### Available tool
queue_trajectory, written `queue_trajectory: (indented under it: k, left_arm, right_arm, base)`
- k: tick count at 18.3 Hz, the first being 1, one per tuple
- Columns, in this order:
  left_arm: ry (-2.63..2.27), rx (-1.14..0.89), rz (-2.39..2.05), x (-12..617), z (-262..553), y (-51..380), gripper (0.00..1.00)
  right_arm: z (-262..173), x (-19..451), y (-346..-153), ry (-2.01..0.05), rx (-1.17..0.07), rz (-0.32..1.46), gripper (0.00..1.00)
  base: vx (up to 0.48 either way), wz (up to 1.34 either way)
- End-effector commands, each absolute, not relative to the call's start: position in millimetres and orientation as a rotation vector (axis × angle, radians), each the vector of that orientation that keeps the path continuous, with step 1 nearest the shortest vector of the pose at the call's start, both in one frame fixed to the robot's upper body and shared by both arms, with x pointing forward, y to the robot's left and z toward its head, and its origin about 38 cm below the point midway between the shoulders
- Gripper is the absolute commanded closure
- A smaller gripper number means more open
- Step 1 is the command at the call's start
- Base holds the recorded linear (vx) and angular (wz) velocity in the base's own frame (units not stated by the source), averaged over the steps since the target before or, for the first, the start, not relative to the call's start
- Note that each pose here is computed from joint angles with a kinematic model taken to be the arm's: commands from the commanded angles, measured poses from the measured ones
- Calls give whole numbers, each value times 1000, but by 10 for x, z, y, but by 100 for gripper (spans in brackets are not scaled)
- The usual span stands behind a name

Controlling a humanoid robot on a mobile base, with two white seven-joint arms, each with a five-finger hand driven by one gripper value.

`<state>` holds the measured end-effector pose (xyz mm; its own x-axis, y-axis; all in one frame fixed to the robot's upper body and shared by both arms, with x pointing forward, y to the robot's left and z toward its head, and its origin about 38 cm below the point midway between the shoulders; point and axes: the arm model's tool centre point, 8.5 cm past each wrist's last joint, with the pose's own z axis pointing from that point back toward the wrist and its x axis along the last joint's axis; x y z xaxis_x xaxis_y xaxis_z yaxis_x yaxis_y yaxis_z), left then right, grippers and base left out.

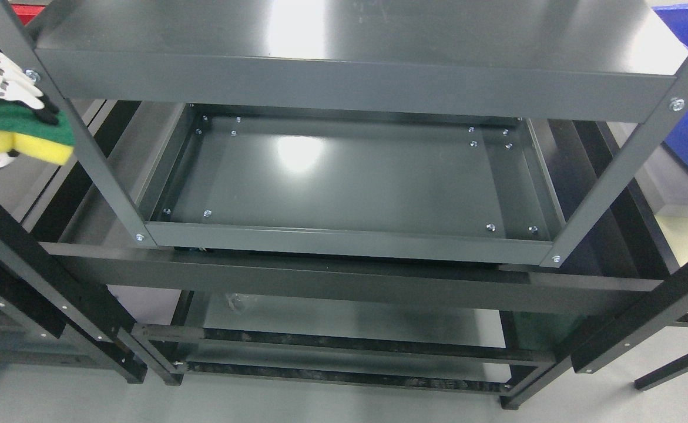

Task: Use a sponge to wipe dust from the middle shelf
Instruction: 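Sweep the sponge back across the shelf away from the robot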

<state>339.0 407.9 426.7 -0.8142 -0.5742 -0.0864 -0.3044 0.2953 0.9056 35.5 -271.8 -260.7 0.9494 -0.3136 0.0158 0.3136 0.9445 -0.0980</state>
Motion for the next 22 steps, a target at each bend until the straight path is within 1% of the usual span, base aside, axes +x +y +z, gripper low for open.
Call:
queue_trajectory:
  k: [1, 3, 5, 6, 9, 11, 13, 15, 19, 22]
  left_arm:
    - [-2286, 744, -1614, 3605, 4244, 3832, 100]
    - [-2400, 545, -1603, 3896, 3958, 3158, 100]
    - [-2514, 277, -1589, 4024, 3701, 2387, 100]
    - [-2554, 225, -1602, 4044, 3719, 2109, 100]
    - [-2732, 115, -1595, 3986, 3967, 1083, 100]
    - [-2708, 156, -1734, 3960, 4052, 820, 100]
    - [-2759, 55, -1813, 3809, 4055, 414, 100]
    - [-2809, 74, -1850, 3739, 4135, 180, 100]
    - [-2779, -117, -1867, 3504, 3957, -390, 100]
    - [-2707, -172, -1898, 3442, 3735, -607, 100]
  right_arm:
    - [-2595, 414, -2843, -21, -118, -322, 0]
    - [-2595, 414, -2844, -21, -118, -321, 0]
    - [-2595, 414, -2844, -21, -118, -321, 0]
    - [-2595, 414, -2844, -21, -118, -321, 0]
    - [-2595, 414, -2844, -21, -118, -321, 0]
    - [-2595, 414, -2844, -21, -118, -319, 0]
    - [-2595, 414, -2844, -21, -118, -319, 0]
    - [-2595, 414, -2844, -21, -118, -321, 0]
    - [-2595, 414, -2844, -21, -118, -319, 0]
    - [-2595, 414, -2844, -21, -118, -321, 0]
  base:
    - [-7, 37]
    - [0, 0]
    - [0, 0]
    - [0, 0]
    - [1, -8]
    - [0, 0]
    - [0, 0]
    - [0, 0]
    - [0, 0]
    - [0, 0]
